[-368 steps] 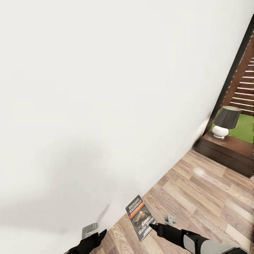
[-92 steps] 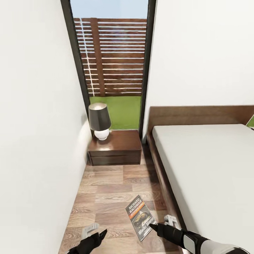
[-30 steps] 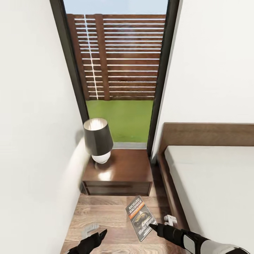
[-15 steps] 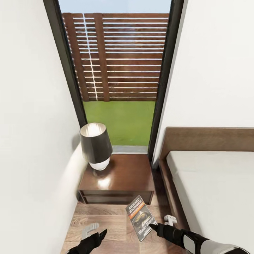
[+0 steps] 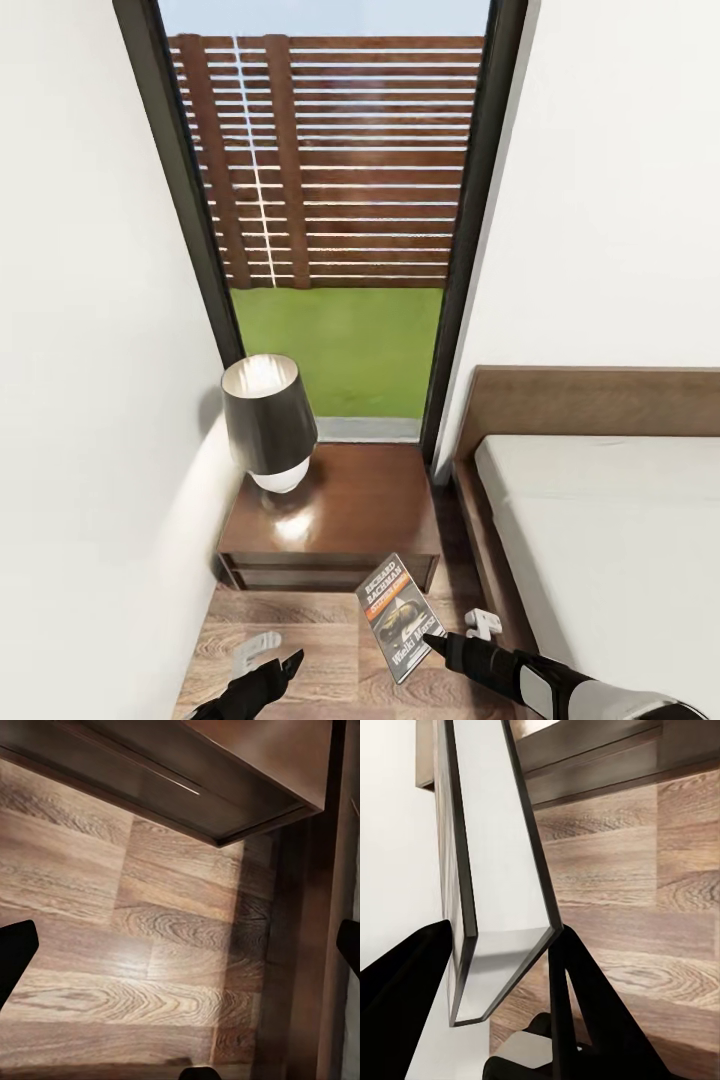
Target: In the bedroom, move the book from the bed onto either nightstand, and place the two sandals side by side next to the bed.
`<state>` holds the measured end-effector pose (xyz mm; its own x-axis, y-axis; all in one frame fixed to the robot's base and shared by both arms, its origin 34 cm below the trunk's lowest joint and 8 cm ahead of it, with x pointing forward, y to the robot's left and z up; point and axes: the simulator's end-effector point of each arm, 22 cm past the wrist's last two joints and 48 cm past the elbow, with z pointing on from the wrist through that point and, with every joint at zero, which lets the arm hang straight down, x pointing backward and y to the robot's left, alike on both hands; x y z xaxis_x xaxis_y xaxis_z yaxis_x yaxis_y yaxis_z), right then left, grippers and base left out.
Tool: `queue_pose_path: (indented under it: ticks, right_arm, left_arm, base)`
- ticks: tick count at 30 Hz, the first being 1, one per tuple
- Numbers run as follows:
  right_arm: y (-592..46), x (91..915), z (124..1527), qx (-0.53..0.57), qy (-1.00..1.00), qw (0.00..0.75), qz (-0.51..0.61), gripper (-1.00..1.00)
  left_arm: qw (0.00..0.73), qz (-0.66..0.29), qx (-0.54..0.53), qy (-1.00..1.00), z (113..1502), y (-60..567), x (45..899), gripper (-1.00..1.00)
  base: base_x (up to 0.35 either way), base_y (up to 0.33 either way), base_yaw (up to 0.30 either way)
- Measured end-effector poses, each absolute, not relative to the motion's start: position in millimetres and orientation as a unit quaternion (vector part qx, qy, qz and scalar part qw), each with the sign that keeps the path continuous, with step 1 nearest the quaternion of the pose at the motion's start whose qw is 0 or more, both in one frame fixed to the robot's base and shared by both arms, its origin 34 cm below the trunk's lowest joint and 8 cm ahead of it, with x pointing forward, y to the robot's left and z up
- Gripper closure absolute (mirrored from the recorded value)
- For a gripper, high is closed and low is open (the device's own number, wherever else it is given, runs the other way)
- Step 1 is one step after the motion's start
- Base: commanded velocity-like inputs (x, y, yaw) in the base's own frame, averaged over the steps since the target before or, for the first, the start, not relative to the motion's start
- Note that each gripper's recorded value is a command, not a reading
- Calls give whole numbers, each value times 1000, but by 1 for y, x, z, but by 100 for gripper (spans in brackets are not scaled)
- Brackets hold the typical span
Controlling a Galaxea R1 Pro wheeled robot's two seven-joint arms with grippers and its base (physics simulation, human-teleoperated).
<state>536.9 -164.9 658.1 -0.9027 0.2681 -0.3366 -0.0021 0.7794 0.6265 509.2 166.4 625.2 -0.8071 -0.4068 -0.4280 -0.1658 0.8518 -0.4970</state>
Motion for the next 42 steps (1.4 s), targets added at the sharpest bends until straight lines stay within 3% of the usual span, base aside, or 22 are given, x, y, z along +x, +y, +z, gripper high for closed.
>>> queue_pose_path:
  ticks: [42]
  right_arm:
    - [-165, 537, 658, 73, 920, 209, 324, 100]
  left_arm:
    - [270, -223, -156, 924, 625, 168, 510, -100]
  base:
    - [0, 0, 0]
